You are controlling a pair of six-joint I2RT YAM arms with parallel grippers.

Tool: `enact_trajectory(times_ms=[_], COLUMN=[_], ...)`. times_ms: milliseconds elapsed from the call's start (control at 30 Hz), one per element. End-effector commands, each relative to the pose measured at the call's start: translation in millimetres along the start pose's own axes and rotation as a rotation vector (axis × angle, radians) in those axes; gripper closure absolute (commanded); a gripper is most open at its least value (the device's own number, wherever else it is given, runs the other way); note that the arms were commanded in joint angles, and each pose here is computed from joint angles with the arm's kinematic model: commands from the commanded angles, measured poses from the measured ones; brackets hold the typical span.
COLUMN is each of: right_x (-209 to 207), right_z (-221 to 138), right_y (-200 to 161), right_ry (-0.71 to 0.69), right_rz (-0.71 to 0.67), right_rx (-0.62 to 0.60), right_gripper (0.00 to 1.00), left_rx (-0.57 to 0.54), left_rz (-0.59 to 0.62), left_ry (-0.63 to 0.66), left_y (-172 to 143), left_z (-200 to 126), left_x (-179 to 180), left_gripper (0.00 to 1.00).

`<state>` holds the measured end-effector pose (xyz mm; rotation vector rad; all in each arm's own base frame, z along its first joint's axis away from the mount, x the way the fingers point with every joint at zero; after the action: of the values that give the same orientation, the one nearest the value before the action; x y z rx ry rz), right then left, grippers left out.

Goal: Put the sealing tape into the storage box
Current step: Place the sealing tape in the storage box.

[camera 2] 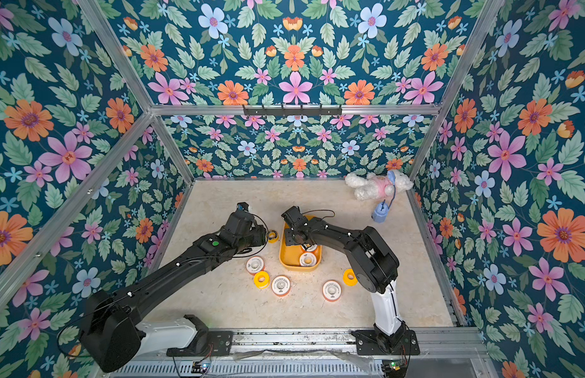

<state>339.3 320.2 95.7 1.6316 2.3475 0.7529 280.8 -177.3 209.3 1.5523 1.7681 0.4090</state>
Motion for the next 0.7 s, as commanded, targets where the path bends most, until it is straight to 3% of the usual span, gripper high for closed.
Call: enact_trajectory(times_ms=[0,667], right_x=[-1.2,2.8], right_z=[0.7,-20.6], right_y=[-0.9,10.6], right_ry=[-0.015,0.021], right_rz=[-0.016,0.003], right_rx=[0.007,-0.057], right_gripper=[0.4,0.33], left_rx=[-0.012,-0.012], left_rz=[0.002,-0.001], left_ry=[-0.005,0.002], left_y=[3.3,2.4], left_z=[-0.8,-2.2], left_x=[-1.4,1.4], left_gripper=[0.33,0.32])
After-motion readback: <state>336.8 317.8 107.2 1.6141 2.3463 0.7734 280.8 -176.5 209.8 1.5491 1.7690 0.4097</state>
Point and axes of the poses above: each gripper's point midway between its finger pads, its own z axis out along the fingers, its own x axis along the line the jaws close on, y = z × x, the point moved 5 cm from there along -z, back along the fingers, and after that the axes turned 7 degrees about -z, right-handed, at the moved point
